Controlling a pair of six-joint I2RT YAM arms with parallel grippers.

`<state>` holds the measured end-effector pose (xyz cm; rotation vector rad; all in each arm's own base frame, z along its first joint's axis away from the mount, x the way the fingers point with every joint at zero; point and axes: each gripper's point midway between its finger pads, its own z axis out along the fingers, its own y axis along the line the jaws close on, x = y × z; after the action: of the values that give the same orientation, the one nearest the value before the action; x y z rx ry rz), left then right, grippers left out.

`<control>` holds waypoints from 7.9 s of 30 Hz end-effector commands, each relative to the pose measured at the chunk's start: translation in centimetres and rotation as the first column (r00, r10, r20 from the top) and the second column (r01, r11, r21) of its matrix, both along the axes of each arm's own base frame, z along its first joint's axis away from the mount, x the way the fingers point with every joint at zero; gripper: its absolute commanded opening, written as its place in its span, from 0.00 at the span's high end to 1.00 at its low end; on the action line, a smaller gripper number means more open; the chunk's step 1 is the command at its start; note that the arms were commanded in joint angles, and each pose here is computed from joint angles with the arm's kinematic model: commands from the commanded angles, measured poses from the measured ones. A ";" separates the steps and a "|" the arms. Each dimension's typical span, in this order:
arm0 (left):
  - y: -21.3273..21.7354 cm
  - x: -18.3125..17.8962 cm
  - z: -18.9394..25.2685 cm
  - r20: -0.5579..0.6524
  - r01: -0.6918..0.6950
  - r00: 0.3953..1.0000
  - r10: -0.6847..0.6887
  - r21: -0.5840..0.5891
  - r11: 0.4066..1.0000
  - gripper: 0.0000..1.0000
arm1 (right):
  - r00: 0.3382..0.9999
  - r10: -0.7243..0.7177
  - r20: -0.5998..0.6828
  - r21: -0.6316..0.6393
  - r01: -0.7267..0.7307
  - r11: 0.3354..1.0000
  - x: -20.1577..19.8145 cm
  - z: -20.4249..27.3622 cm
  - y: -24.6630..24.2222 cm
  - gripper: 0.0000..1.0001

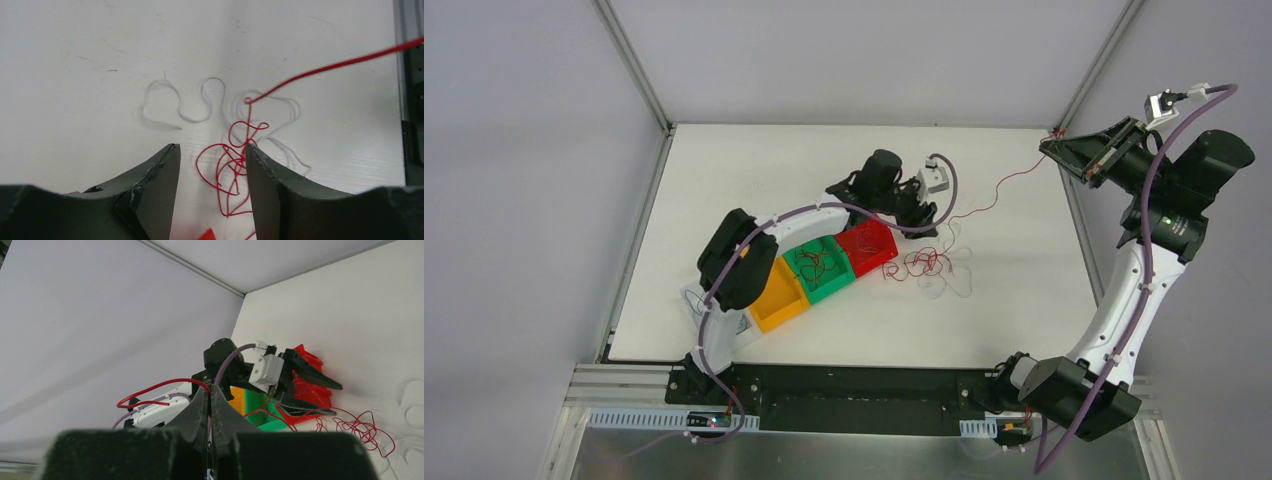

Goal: Untangle the cables

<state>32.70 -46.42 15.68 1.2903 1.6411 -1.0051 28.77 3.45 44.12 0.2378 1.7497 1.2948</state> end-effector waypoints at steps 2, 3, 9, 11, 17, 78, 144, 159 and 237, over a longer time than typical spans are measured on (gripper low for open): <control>-0.3 1.9 -3.9 0.038 0.035 0.999 -0.039 0.109 0.993 0.48 | 0.990 0.072 0.120 -0.053 -0.066 0.996 -2.0 3.6 1.5 1.00; -0.2 1.7 -4.7 0.048 0.056 0.997 -0.063 0.122 0.991 0.48 | 0.988 0.080 0.133 -0.058 -0.073 0.996 -2.2 3.9 1.7 1.00; -0.4 -0.8 -7.2 0.078 0.193 0.975 -0.207 0.162 0.968 0.42 | 0.987 0.093 0.130 -0.048 -0.087 0.995 -2.7 4.4 2.1 1.00; -0.8 -0.9 -7.6 0.071 0.199 0.974 -0.213 0.163 0.966 0.41 | 0.987 0.092 0.128 -0.045 -0.087 0.995 -2.7 4.5 2.2 1.00; -2.6 -0.8 -8.6 0.065 0.205 0.974 -0.217 0.162 0.965 0.42 | 0.986 0.105 0.132 -0.042 -0.100 0.994 -3.2 5.4 2.5 1.00; 34.5 17.0 26.2 -0.194 -0.699 0.711 0.676 -0.300 0.649 1.00 | 0.934 0.017 -0.357 -0.678 -0.271 0.683 -7.6 -24.5 -12.8 1.00; 7.6 10.0 15.7 -0.334 -0.319 0.915 0.224 -0.264 0.910 0.42 | 0.955 0.111 0.276 -0.599 0.080 0.797 0.7 -6.1 4.0 1.00; -1.3 -2.4 23.7 -0.004 0.166 0.982 -0.190 -0.468 0.868 0.12 | 0.946 0.143 0.291 -0.559 0.047 0.828 -0.3 -4.2 5.2 1.00; -1.0 -0.8 0.2 -0.347 -0.218 0.926 0.150 -0.169 0.961 1.00 | 0.812 -0.125 0.569 -0.275 0.332 0.902 -0.8 13.8 2.7 1.00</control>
<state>32.65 -50.39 25.01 0.7673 1.5558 -1.3959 30.72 6.12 49.62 0.0009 1.6406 0.8497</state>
